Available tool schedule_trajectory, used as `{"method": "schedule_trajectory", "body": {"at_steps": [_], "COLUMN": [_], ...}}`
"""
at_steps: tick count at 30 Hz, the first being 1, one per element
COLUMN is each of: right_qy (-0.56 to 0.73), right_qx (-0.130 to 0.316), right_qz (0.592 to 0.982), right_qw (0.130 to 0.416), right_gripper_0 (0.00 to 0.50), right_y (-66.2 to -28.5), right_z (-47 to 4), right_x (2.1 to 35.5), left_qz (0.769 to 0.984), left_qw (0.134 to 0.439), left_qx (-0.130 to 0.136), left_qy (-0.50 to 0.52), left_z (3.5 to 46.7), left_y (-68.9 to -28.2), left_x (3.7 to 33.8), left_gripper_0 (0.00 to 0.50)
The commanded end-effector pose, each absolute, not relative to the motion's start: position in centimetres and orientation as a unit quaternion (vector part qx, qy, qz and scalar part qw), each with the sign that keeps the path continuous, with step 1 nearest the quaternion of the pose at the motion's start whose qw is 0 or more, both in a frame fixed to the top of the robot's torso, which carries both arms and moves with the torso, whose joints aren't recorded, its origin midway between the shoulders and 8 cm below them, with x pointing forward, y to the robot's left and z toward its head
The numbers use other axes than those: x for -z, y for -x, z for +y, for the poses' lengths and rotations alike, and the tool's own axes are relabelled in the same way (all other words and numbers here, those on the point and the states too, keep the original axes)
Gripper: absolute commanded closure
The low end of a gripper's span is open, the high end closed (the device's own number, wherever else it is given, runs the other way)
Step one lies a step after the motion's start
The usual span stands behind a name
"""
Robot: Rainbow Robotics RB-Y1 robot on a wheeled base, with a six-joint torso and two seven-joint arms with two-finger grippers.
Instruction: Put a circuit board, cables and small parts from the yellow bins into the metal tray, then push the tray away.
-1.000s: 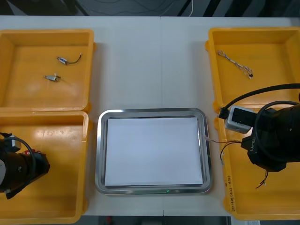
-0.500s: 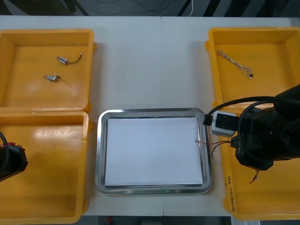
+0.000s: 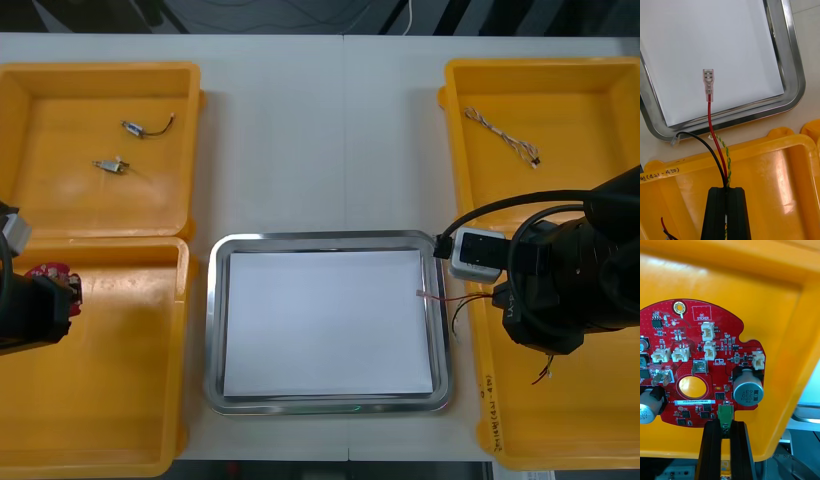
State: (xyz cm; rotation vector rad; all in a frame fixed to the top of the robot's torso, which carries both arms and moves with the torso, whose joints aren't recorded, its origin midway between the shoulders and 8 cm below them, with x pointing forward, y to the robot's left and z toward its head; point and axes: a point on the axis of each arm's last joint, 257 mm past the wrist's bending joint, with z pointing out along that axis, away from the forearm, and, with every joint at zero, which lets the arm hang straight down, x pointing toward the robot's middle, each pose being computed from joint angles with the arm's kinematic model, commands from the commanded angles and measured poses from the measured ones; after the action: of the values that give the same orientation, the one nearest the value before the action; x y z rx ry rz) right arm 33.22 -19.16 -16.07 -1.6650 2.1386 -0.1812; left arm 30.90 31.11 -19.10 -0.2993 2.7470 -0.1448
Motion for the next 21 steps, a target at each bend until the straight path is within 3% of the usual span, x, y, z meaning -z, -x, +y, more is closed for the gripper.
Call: {"method": "schedule_trajectory", "body": {"at_steps": [1,10,21], "right_qy": [0.589,0.588,0.587], "right_qx": [0.082,0.087,0.086], "right_qz": [0.778,0.78,0.78], "right_qw": [0.204,0.197,0.197], "right_gripper_0": [0.5,0.5,0.5], "right_y": [-33.4,-33.3,-33.2], "right_z": [-20.2,-20.6,-20.6], "right_x": [15.4,15.5,15.5], "left_qz": [0.977,0.973,0.965], "left_qw": [0.212,0.207,0.179], "left_qx": [0.026,0.016,0.004], "left_qy": [-0.003,-0.099,-0.189], "left_z": [29.0,24.4,19.6], "left_y": [-32.3,-33.1,-33.2], "left_x": [16.3,15.9,16.7], "left_gripper_0": [0.5,0.5,0.5]}}
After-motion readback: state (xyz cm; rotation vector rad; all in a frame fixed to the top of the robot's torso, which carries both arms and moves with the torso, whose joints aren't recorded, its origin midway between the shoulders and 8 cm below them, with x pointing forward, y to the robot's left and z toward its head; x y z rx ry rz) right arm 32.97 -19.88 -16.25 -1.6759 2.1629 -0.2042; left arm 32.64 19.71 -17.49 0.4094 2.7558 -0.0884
